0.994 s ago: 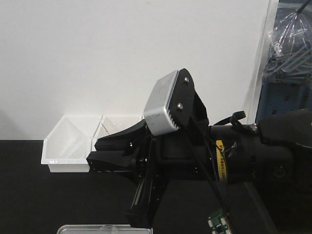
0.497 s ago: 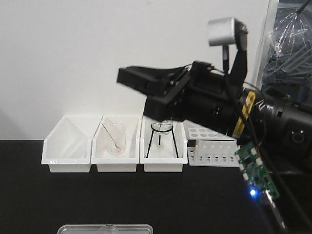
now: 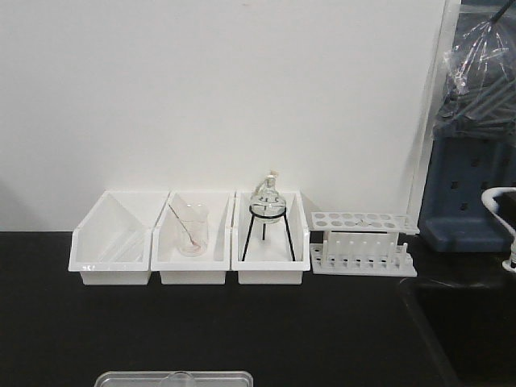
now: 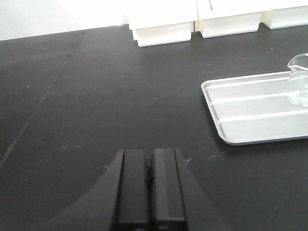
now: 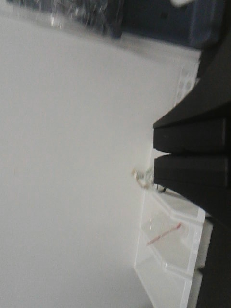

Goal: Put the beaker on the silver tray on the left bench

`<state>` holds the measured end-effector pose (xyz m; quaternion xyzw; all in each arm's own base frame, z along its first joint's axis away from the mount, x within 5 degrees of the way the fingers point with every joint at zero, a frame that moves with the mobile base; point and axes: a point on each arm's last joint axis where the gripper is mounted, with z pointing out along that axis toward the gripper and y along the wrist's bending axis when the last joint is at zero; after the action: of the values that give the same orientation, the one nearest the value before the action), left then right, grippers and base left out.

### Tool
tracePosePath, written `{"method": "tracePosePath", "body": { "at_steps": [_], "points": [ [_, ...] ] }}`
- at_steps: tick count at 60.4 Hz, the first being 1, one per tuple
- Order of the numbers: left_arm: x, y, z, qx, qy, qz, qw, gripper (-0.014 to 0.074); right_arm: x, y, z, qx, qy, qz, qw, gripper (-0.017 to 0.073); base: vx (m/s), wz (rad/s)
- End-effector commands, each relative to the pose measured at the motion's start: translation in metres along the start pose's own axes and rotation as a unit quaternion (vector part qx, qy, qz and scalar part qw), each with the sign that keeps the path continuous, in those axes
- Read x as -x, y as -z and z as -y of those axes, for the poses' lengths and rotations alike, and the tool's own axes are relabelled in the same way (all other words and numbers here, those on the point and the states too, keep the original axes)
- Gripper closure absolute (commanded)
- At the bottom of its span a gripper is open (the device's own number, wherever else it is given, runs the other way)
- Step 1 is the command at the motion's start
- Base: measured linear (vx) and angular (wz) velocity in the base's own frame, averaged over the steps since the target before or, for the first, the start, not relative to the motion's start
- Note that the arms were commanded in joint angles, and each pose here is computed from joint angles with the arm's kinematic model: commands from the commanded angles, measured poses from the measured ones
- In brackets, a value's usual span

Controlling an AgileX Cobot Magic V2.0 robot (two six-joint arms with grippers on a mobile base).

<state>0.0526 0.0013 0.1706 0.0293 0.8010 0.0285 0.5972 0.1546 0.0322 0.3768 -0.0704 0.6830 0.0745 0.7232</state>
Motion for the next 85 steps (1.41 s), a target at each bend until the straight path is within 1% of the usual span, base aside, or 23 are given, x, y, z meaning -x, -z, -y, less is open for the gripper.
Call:
{"method": "tracePosePath", "body": {
  "at_steps": [1,2,6,11,23,30,31,33,35,42,85],
  "points": [
    [0.001,-0.002,0.001,-0.003,0.001,0.032,0.999,0.0592,-0.005,0.034,0.013,-0.052,0.017,0.052,0.997,0.0575,0.0,0.0],
    [0.001,-0.002,0.001,-0.003,0.001,0.032,0.999,0.0592,-0.014,0.038,0.015,-0.064,0.028,0.041,0.997,0.0575,0.0,0.0],
    [0.001,-0.002,0.001,-0.003,0.001,0.032,0.999,0.0592,-0.04,0.059,0.02,-0.097,0.053,0.008,0.994,0.0575,0.0,0.0],
    [0.001,-0.002,0.001,-0.003,0.001,0.032,0.999,0.0592,-0.069,0.077,0.021,-0.12,0.055,-0.022,0.991,0.0575,0.0,0.0],
    [0.001,-0.002,0.001,-0.003,0.001,0.032,0.999,0.0592,-0.133,0.101,0.016,-0.121,0.055,-0.034,0.99,0.0575,0.0,0.0],
    [0.001,-0.002,0.001,-0.003,0.001,0.032,0.999,0.0592,-0.173,0.114,0.014,-0.12,0.061,-0.012,0.991,0.0575,0.0,0.0],
    [0.001,-0.002,0.001,-0.003,0.001,0.032,0.999,0.0592,-0.173,0.114,0.014,-0.123,0.055,-0.011,0.991,0.0575,0.0,0.0],
    [0.001,-0.001,0.001,-0.002,0.001,0.031,1.0,0.0592,-0.173,0.114,0.014,-0.124,0.04,-0.035,0.991,0.0575,0.0,0.0],
    [0.001,-0.002,0.001,-0.003,0.002,0.03,1.0,0.0592,-0.174,0.113,0.015,-0.125,0.034,-0.044,0.991,0.0573,0.0,0.0],
    [0.001,-0.002,0.001,-0.003,0.001,0.03,1.0,0.0592,-0.177,0.114,0.014,-0.126,0.014,-0.041,0.991,0.0573,0.0,0.01],
    [0.001,-0.002,0.001,-0.003,0.001,0.03,1.0,0.0592,-0.178,0.114,0.014,-0.126,0.014,-0.044,0.991,0.057,0.0,0.0]
  ]
}}
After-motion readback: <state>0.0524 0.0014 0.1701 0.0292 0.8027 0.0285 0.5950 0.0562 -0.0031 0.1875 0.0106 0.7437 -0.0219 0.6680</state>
